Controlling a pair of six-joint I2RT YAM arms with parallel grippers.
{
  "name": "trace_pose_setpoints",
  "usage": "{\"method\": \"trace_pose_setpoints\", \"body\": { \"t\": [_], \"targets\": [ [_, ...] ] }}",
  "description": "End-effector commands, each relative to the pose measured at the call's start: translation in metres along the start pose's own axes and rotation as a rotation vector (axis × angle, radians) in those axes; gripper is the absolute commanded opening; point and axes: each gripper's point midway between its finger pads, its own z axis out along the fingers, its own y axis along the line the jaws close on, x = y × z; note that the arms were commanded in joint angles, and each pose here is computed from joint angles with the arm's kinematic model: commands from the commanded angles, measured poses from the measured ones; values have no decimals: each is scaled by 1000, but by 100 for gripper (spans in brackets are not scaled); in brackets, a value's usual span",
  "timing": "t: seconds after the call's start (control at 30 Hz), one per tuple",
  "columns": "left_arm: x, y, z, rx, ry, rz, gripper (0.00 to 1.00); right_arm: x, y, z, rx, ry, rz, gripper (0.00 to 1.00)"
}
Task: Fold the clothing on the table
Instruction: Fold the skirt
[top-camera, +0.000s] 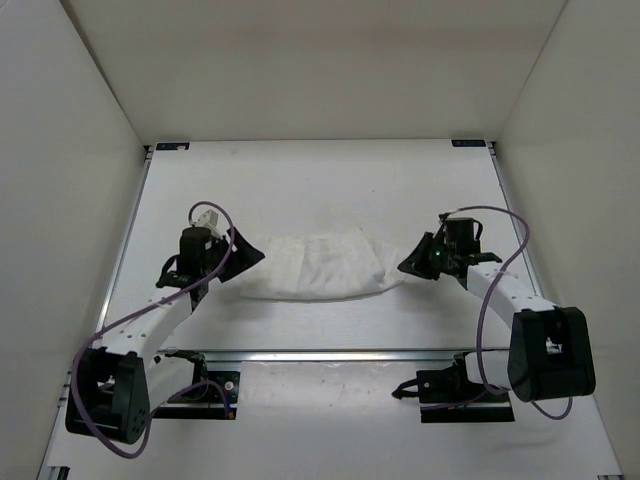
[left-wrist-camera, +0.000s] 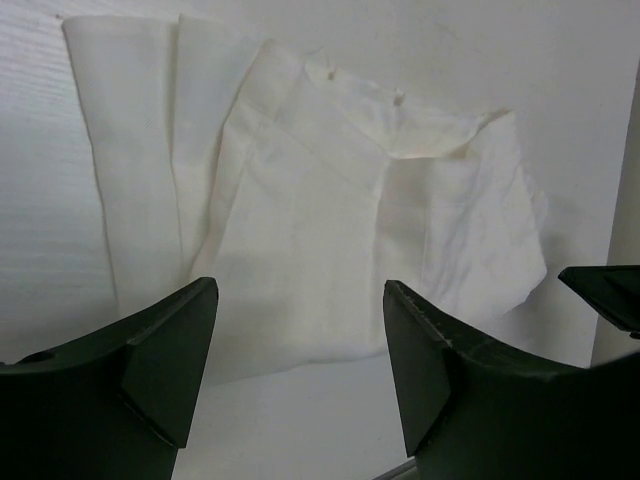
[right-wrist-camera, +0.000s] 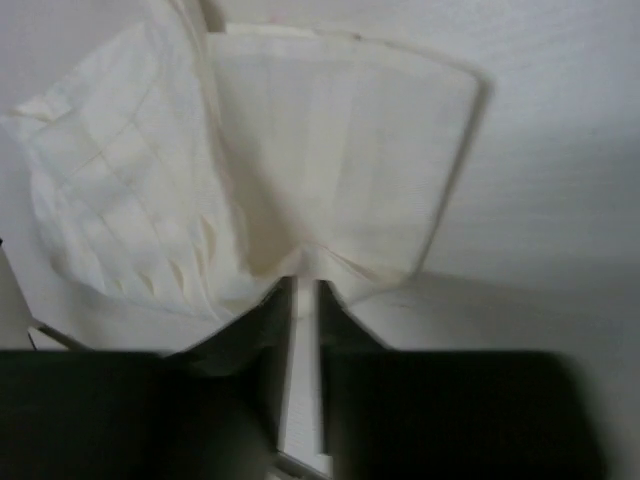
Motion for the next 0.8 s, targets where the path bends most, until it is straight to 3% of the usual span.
{"method": "trace_pose_setpoints", "body": {
  "t": [0.0, 0.17, 0.37, 0.57, 0.77],
  "targets": [
    [11, 11, -1, -13, -18, 38, 77, -3, -12, 1, 16, -72, -81, 0],
    [31, 6, 21, 57, 31, 21, 74, -10, 4, 17, -129, -66, -74, 0],
    [46, 3, 45, 71, 97, 11, 67, -3, 25, 43, -229, 79, -85, 0],
    [59, 18, 58, 15, 149, -25, 58, 34, 29, 43, -293, 254, -61, 1],
    [61, 29, 61, -38, 130, -33, 56, 68, 9, 23, -133, 340, -54, 0]
  ]
}}
